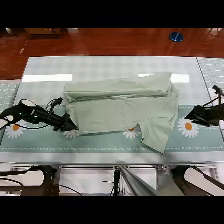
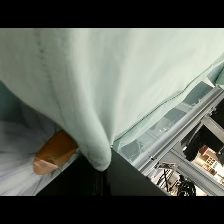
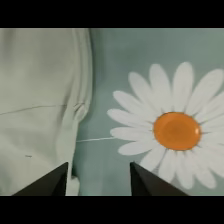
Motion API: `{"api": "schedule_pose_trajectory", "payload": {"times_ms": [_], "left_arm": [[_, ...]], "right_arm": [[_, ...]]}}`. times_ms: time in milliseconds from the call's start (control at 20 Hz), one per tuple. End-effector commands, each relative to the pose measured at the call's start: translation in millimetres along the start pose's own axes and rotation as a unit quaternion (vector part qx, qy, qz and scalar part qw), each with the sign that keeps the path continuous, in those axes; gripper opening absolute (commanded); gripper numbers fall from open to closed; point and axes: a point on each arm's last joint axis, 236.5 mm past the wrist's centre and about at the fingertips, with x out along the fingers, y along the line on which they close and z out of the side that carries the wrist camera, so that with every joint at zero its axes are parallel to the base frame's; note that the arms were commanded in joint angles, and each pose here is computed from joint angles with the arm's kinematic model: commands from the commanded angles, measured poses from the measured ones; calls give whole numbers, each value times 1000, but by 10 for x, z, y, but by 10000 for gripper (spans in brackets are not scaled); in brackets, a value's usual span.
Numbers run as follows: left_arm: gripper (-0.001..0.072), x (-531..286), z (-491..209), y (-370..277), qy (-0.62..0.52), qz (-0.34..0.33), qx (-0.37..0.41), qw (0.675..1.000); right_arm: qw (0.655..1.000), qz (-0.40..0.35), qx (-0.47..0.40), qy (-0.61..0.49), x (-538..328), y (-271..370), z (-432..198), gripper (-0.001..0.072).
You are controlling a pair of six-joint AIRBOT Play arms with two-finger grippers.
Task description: Fold the shirts.
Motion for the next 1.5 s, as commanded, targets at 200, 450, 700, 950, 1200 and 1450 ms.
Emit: {"api": "schedule_pose_trajectory", "payload": {"times_ms": [200, 450, 700, 950, 1200, 1450], "left_arm": [[23, 0, -1, -2, 1, 0, 1, 1000], [23, 0, -1, -2, 1, 0, 1, 1000], [22, -3, 0, -6, 1, 0, 2, 1000], [21, -198, 93, -262, -29, -13, 34, 999], [21, -698, 477, -997, -144, -73, 91, 983], [21, -1146, 817, -1401, -217, -82, 140, 963]], "right_arm": [[994, 97, 52, -17, 482, 201, -208, 478], [993, 93, 71, -30, 671, 132, -276, 391], [985, 130, 87, -76, 644, 273, -73, 27], [971, 192, 3, -143, 56, 750, 198, 26], [947, 212, -24, -242, -593, 1049, 539, 26], [927, 219, -37, -302, -933, 1251, 849, 26]]}}
